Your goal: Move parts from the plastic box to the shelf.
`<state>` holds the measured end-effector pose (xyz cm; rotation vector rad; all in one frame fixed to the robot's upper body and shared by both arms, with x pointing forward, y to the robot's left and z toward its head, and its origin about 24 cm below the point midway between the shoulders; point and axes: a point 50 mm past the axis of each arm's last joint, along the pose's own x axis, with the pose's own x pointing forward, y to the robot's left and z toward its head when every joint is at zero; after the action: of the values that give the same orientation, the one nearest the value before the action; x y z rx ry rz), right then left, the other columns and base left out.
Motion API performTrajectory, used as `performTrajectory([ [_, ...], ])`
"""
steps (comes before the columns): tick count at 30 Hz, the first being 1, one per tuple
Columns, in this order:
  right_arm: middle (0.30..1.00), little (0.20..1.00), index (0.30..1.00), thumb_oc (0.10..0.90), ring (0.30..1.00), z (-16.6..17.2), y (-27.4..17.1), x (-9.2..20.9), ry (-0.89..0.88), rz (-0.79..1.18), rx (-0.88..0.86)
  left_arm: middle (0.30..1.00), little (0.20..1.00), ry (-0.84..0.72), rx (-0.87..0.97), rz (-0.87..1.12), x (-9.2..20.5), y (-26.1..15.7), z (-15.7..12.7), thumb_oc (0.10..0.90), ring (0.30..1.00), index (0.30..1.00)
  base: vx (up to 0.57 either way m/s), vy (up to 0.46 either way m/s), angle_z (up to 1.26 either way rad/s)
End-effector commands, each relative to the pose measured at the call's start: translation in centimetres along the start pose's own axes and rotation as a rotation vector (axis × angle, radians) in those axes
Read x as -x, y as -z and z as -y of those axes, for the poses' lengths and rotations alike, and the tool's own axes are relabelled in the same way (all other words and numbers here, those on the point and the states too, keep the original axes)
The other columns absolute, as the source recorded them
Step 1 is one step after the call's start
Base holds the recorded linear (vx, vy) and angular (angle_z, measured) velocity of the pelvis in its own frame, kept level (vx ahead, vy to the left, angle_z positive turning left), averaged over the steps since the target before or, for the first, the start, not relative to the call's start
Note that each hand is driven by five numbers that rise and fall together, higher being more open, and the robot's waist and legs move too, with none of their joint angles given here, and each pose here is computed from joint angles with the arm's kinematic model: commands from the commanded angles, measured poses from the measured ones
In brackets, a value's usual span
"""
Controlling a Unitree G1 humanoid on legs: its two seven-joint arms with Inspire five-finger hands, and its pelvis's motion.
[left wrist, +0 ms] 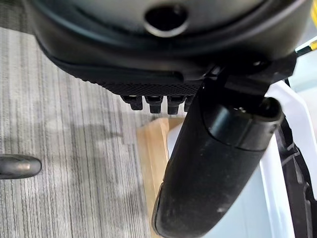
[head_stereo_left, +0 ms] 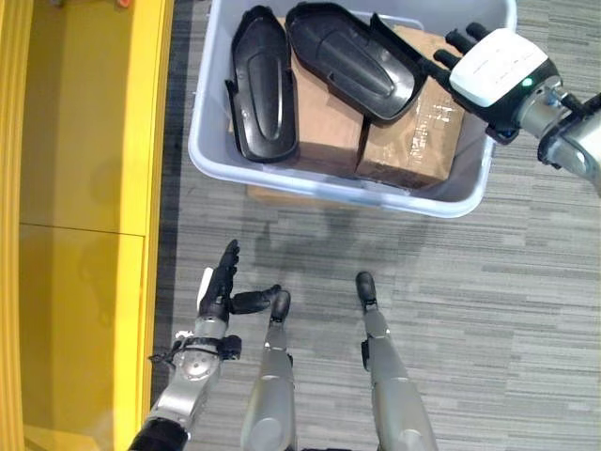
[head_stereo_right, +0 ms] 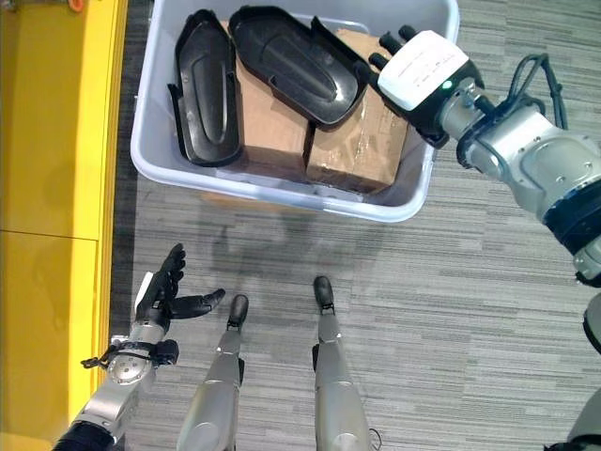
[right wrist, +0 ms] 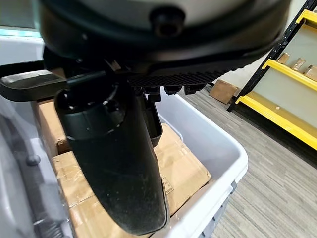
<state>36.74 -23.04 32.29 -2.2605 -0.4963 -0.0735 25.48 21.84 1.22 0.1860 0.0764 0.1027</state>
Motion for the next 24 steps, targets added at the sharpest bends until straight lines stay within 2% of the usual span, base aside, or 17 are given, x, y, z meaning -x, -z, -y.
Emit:
performTrajectory([
  [1, 1.0, 1.0, 1.0, 0.9, 1.0, 3.9, 2.9, -0.5, 0.189, -0.142, 0.035, 1.0, 1.0, -0.028, -0.017, 0.093, 0.4, -1.2, -0.4, 0.9, 1.0, 1.0, 0.03, -0.022, 0.02],
  [24, 1.0, 1.0, 1.0, 0.9, 1.0, 4.0, 5.9, -0.7, 0.239, -0.333, -0.057, 1.0, 1.0, -0.094, 0.049, 0.169, -0.1, -2.8, -0.1, 0.9, 1.0, 1.0, 0.01, -0.006, 0.05],
])
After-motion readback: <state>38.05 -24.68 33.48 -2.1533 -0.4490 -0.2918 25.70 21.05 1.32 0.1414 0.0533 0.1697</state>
